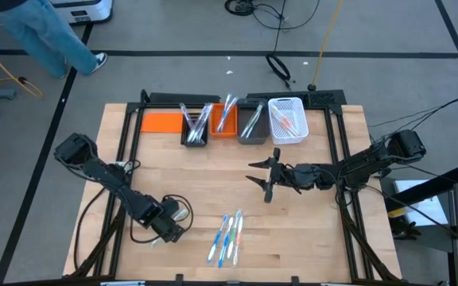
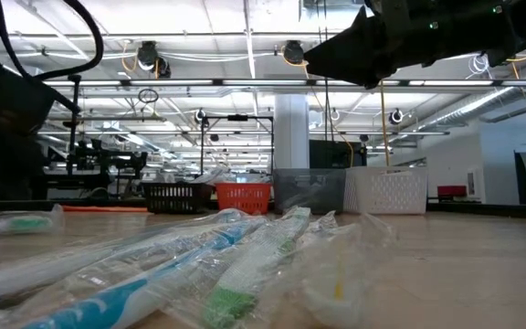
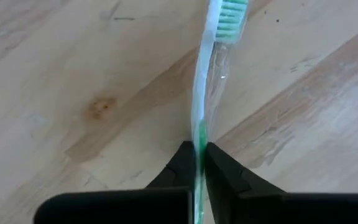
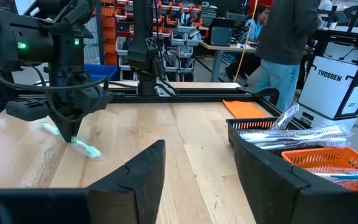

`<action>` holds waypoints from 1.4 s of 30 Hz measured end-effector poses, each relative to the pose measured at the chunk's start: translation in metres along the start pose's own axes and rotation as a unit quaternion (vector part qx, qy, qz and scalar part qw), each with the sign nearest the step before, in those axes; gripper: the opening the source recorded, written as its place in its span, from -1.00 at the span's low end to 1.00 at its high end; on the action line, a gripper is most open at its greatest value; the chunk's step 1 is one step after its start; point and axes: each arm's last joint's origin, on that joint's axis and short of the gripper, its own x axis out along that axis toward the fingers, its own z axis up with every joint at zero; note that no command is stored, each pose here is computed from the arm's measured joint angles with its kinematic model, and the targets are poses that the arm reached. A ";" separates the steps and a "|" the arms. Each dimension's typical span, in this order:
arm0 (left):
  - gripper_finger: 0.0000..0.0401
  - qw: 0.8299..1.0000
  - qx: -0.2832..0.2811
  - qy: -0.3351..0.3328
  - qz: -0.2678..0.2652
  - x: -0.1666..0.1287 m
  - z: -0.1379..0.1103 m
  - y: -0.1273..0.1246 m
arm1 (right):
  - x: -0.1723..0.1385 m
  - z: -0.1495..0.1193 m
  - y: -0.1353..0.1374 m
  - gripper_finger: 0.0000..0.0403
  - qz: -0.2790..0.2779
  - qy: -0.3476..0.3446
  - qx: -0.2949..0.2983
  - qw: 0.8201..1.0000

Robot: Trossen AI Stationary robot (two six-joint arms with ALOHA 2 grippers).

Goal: Pick & Place Toothbrushes
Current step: Put the green toothbrush into the black bin

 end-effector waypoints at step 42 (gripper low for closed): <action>-0.97 0.841 0.225 -0.465 -0.161 -0.096 0.097 -0.079 | 0.000 0.004 0.003 -0.15 0.055 -0.018 0.041 0.998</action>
